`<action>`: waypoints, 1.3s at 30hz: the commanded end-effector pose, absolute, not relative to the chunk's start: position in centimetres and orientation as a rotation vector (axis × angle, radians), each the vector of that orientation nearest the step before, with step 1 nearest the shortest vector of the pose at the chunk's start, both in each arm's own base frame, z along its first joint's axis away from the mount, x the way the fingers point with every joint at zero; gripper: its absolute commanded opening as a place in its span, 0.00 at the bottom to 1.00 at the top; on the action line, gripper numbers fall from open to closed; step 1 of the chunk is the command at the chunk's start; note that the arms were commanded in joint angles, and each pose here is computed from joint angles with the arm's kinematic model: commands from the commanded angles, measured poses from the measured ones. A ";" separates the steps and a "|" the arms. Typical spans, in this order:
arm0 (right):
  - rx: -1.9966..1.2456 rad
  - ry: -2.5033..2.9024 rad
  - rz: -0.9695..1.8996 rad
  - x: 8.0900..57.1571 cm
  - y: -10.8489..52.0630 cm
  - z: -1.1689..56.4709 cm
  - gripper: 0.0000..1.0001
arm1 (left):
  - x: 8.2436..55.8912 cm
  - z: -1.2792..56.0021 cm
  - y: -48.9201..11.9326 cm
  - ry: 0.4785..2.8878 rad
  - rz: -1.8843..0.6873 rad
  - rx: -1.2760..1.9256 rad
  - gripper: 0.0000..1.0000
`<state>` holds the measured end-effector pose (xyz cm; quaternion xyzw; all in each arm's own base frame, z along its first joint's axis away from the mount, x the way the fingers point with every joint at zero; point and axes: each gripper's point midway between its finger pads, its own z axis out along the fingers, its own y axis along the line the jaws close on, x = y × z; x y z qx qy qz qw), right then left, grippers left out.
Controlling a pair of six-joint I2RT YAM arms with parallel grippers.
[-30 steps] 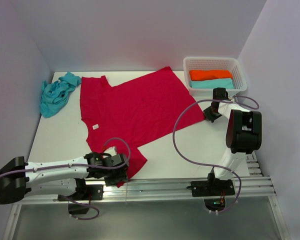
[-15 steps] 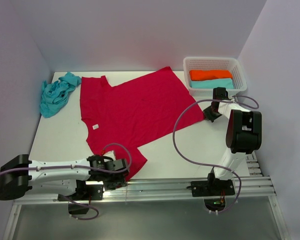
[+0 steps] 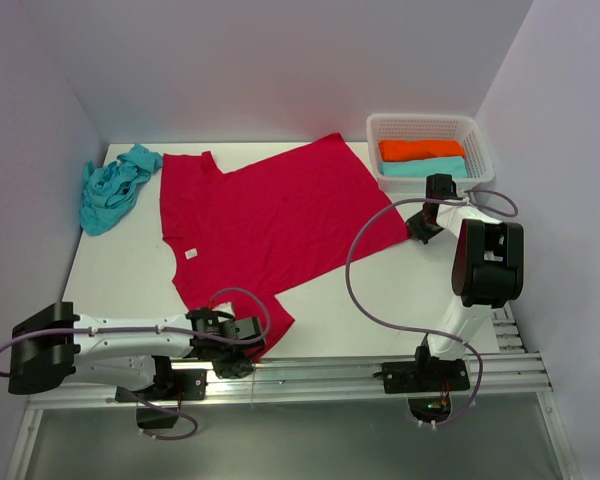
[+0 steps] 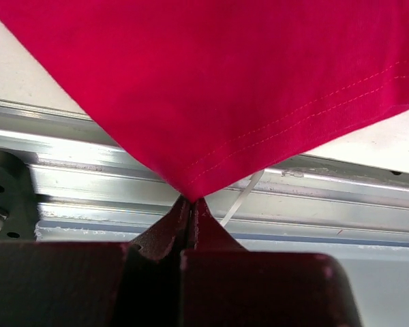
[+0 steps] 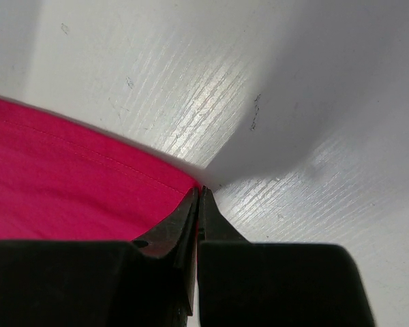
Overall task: Roll the t-shirts
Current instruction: Fold the tshirt
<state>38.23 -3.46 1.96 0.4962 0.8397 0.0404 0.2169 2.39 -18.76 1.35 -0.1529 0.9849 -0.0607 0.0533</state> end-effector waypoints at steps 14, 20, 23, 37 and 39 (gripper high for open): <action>1.351 2.289 0.123 36.3 -4.3 3.5 0.00 | 3.7 5.3 -17.2 2.886 -0.200 -0.514 0.00; 1.357 2.299 0.130 34.8 -4.0 3.6 0.00 | 4.5 8.6 -18.3 2.851 -0.275 -0.509 0.00; 1.369 2.298 0.148 33.6 -4.0 3.6 0.00 | 5.0 10.3 -19.4 2.836 -0.409 -0.522 0.00; 1.326 2.333 0.121 27.5 -3.5 6.1 0.00 | 8.2 20.2 -19.1 2.657 -0.569 -0.567 0.00; 1.318 2.329 0.101 27.0 -3.7 6.4 0.00 | 8.4 21.1 -18.9 2.638 -0.597 -0.584 0.00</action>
